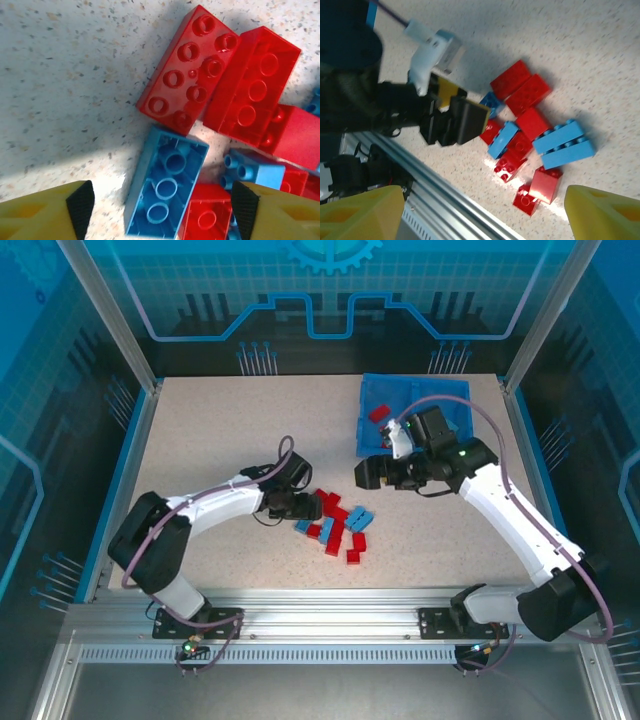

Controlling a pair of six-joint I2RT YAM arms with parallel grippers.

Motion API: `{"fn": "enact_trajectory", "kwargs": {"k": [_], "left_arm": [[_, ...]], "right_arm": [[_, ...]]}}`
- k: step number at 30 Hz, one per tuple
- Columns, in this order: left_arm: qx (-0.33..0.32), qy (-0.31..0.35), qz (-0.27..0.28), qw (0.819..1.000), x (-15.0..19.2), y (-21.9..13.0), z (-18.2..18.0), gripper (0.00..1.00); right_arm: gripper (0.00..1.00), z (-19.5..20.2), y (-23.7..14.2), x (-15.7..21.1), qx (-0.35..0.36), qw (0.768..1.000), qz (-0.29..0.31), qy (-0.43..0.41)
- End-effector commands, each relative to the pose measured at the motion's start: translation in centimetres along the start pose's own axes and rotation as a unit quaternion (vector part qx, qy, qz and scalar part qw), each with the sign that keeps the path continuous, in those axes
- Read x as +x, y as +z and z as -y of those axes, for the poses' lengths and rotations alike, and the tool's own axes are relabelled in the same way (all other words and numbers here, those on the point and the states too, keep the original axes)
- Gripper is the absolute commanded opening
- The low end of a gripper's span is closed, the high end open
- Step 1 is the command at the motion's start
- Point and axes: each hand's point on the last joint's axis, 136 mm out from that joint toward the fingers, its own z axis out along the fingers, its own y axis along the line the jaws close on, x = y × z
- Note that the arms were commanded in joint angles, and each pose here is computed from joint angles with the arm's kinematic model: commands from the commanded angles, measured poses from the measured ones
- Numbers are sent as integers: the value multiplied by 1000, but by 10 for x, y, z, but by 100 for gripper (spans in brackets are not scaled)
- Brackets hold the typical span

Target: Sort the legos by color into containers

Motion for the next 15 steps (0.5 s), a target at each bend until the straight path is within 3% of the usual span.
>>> {"fn": "enact_trajectory", "kwargs": {"k": [1,15], "left_arm": [[3,22,-4,1000,-4,7,14,69],[-92,23,5,996,-1,31,-23,38]], "right_arm": [[84,-8,4,16,-14,1000,-19,8],[84,-19,24,25,-29,998,-54,11]]}}
